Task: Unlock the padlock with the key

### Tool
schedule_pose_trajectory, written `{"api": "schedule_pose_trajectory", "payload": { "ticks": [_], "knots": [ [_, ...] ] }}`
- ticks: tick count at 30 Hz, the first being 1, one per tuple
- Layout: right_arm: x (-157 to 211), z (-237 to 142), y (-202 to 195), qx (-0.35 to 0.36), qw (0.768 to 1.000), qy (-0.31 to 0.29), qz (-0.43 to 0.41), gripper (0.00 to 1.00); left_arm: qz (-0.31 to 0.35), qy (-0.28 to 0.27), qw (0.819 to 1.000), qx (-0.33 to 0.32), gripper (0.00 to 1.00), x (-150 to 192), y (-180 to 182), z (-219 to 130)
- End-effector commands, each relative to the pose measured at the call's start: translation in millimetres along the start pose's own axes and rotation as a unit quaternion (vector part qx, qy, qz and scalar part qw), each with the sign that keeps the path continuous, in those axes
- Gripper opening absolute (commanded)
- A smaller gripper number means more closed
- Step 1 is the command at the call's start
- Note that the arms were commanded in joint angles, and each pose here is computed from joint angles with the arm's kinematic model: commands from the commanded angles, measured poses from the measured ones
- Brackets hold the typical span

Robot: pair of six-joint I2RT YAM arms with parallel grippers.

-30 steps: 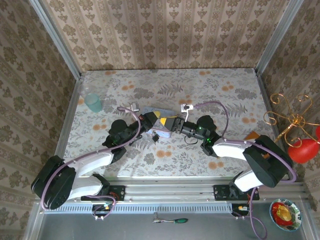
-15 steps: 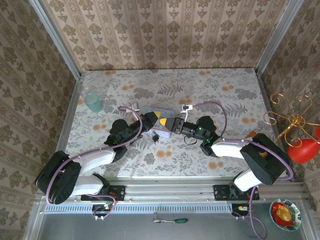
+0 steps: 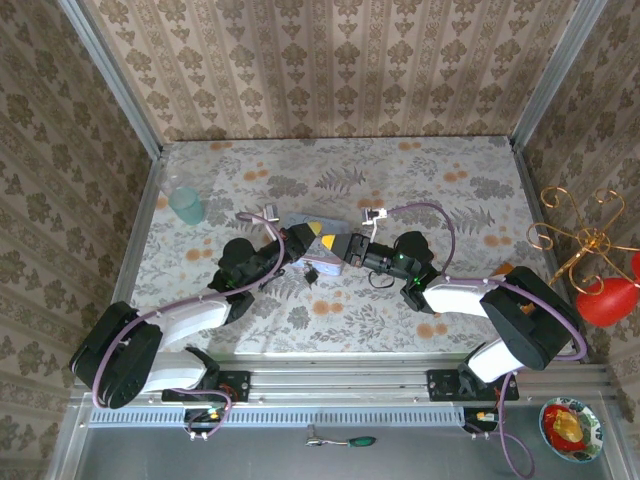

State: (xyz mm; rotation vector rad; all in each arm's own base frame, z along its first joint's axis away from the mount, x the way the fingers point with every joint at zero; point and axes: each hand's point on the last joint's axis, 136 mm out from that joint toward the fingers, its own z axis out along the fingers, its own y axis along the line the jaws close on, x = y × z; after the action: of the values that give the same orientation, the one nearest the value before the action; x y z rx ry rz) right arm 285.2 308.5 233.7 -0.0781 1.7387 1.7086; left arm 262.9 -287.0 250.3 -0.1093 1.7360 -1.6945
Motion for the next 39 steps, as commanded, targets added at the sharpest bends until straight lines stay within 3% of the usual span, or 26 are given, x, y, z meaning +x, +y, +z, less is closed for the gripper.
{"api": "schedule_pose_trajectory", "payload": {
  "ticks": [1,7,10,12,15,18,25,32,39],
  "knots": [
    [-12,1,17,-0.025,0.999,-0.017,-0.013,0.11,0.012,0.002,1.000,0.008,0.00,0,-2,-2],
    [-10,2,7,0.007,1.000,-0.007,-0.006,0.00,0.023,0.006,1.000,0.000,0.03,1,0,-2],
    [-8,-3,-3,0.043,0.999,-0.007,-0.008,0.00,0.050,0.031,0.998,-0.017,0.19,3,5,-4],
    [-7,-11,-14,0.088,0.996,-0.006,-0.015,0.00,0.074,0.050,0.993,-0.073,0.28,2,24,-14],
    [2,-25,-30,0.166,0.985,0.014,-0.051,0.00,0.141,0.073,0.969,-0.191,0.39,1,54,-40],
    [18,-35,-38,0.217,0.971,0.041,-0.090,0.00,0.203,0.115,0.926,-0.298,0.43,4,80,-67],
    [58,-31,-59,0.241,0.962,0.093,-0.093,0.00,0.204,0.194,0.885,-0.371,0.45,36,128,-85],
    [83,-19,-99,0.283,0.943,0.141,-0.102,0.00,0.206,0.209,0.892,-0.344,0.48,55,147,-78],
    [75,-16,-126,0.320,0.928,0.151,-0.115,0.00,0.215,0.206,0.894,-0.335,0.50,57,157,-69]
  ]
}}
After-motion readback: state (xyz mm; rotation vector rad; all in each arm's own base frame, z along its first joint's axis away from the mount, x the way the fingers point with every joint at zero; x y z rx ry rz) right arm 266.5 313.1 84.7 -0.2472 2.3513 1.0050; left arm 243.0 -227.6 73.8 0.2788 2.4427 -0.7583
